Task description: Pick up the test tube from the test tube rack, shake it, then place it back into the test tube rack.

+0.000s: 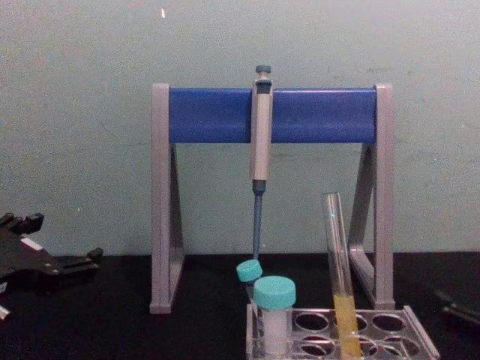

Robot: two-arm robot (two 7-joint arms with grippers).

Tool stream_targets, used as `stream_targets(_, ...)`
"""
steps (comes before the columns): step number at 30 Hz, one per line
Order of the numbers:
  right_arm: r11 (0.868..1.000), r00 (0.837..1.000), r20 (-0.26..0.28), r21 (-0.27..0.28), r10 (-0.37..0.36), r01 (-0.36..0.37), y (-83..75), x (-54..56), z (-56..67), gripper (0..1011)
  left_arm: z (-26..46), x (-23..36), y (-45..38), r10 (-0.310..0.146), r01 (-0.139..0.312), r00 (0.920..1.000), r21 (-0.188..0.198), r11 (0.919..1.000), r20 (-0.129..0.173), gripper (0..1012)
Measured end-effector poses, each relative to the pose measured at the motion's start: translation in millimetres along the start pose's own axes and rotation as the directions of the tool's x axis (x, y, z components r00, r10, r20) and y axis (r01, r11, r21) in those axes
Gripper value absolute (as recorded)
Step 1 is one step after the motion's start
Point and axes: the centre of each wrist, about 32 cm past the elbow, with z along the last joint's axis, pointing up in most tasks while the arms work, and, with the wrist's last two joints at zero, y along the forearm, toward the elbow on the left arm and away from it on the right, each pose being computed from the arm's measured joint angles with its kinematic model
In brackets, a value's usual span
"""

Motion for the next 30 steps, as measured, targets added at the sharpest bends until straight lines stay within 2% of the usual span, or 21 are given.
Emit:
stream_targets(14, 0.997, 1.0, 0.003, -0.08, 0.005, -0.005, 5.1, -5.3, -17.9, 1000, 0.0, 0.0, 0.0, 0.0, 0.0, 1.0, 0.0, 1.0, 0.0, 1010)
stream_targets(30, 0.996, 1.0, 0.003, -0.088, 0.013, -0.012, 6.0, -5.6, -20.0, 1000, 0.0, 0.0, 0.0, 0.0, 0.0, 1.0, 0.0, 1.0, 0.0, 1010)
